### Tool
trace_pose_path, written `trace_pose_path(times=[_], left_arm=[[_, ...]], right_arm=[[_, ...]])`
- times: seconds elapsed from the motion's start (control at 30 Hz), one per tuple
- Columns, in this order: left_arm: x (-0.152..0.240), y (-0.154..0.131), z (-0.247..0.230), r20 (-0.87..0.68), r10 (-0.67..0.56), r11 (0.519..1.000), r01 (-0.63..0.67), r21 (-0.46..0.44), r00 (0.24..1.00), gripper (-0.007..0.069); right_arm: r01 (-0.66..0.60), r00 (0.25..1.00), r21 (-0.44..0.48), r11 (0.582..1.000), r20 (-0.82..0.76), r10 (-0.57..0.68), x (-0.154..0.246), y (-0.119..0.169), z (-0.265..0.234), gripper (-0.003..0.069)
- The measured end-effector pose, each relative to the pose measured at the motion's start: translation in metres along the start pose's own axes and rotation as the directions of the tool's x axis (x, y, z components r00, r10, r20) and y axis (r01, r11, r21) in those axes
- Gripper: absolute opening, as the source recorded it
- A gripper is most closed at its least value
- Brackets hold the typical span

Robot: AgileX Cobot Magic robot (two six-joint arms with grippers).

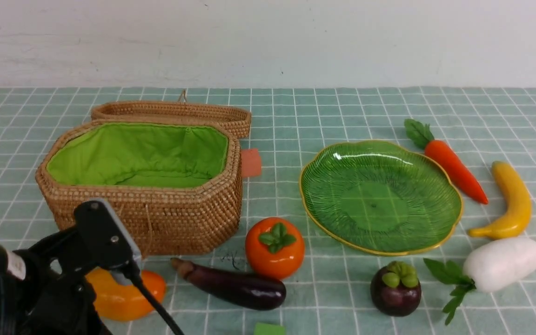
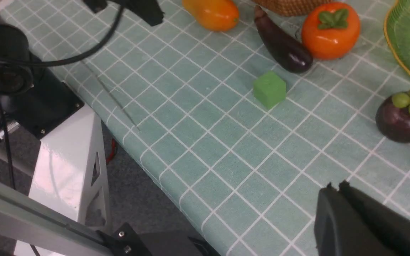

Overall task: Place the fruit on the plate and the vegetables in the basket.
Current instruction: Grab the mango with your left arm and place it on the right plate

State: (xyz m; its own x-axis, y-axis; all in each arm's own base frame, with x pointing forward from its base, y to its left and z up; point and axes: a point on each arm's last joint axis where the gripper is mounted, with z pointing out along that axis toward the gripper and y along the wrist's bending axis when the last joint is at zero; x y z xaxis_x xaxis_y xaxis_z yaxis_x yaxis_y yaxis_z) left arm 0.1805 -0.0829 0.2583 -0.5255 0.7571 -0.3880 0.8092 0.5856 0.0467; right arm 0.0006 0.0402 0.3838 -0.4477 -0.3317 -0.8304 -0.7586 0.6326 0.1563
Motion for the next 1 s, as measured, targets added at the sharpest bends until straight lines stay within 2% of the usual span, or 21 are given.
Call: trace_pose_path(times=[0.07, 0.13, 0.33, 0.37, 0.4, 0.47, 0.5, 0.53, 0.57, 0.67, 0.8, 0.83, 0.93, 1.0], left_arm=[[-0.005, 0.011, 0.004, -0.043, 0.103, 0.993, -0.105, -0.052, 0.994, -0.0001], [-0.008, 0.020, 0.009, -0.086, 0.162, 0.982, -0.169, -0.080, 0.983, 0.0044], [-0.013, 0.035, 0.030, -0.140, 0.222, 0.965, -0.237, -0.108, 0.965, 0.0329], [-0.015, 0.038, 0.036, -0.141, 0.239, 0.960, -0.255, -0.118, 0.961, 0.0400], [-0.016, 0.039, 0.037, -0.136, 0.242, 0.958, -0.258, -0.123, 0.961, 0.0423], [-0.021, 0.045, 0.049, -0.126, 0.276, 0.945, -0.293, -0.146, 0.953, 0.0543], [-0.021, 0.046, 0.050, -0.126, 0.276, 0.945, -0.293, -0.146, 0.953, 0.0552], [-0.023, 0.048, 0.056, -0.124, 0.290, 0.940, -0.307, -0.151, 0.949, 0.0606], [-0.023, 0.049, 0.060, -0.127, 0.296, 0.938, -0.313, -0.147, 0.947, 0.0623], [-0.022, 0.052, 0.074, -0.158, 0.328, 0.932, -0.346, -0.110, 0.932, 0.0639], [-0.025, 0.056, 0.082, -0.168, 0.404, 0.899, -0.424, -0.109, 0.899, 0.0598], [-0.027, 0.058, 0.084, -0.174, 0.445, 0.877, -0.467, -0.110, 0.878, 0.0550], [-0.026, 0.059, 0.086, -0.182, 0.478, 0.861, -0.499, -0.096, 0.859, 0.0465], [-0.027, 0.059, 0.086, -0.184, 0.482, 0.859, -0.503, -0.094, 0.857, 0.0465]], right_arm=[[0.038, 0.999, -0.001, 0.999, -0.002, -0.038, 0.000, 0.000, -0.001, -0.0006], [0.062, 0.998, -0.001, 0.998, -0.003, -0.062, 0.000, 0.001, -0.001, -0.0004], [0.097, 0.995, 0.001, 0.995, -0.005, -0.097, 0.000, 0.001, -0.002, 0.0001], [0.098, 0.995, 0.003, 0.995, -0.004, -0.098, 0.000, 0.000, -0.002, 0.0001], [0.099, 0.995, 0.005, 0.995, -0.005, -0.099, 0.000, 0.000, -0.002, 0.0002], [0.104, 0.995, 0.007, 0.995, -0.006, -0.104, 0.000, 0.000, -0.002, 0.0004], [0.104, 0.995, 0.007, 0.995, -0.006, -0.104, 0.000, 0.000, -0.002, 0.0004], [0.105, 0.994, 0.007, 0.994, -0.006, -0.105, 0.000, 0.000, -0.002, 0.0004], [0.106, 0.994, 0.008, 0.994, -0.006, -0.106, 0.000, 0.000, -0.002, 0.0004], [0.110, 0.994, 0.009, 0.994, -0.006, -0.110, 0.000, 0.000, -0.002, 0.0006], [0.110, 0.994, 0.009, 0.994, -0.006, -0.110, 0.000, 0.000, -0.002, 0.0007], [0.110, 0.994, 0.009, 0.994, -0.006, -0.110, 0.000, 0.000, -0.002, 0.0009], [0.104, 0.995, 0.009, 0.995, -0.006, -0.104, 0.000, 0.000, -0.002, 0.0013], [0.103, 0.995, 0.009, 0.995, -0.006, -0.103, 0.000, 0.000, -0.002, 0.0014]])
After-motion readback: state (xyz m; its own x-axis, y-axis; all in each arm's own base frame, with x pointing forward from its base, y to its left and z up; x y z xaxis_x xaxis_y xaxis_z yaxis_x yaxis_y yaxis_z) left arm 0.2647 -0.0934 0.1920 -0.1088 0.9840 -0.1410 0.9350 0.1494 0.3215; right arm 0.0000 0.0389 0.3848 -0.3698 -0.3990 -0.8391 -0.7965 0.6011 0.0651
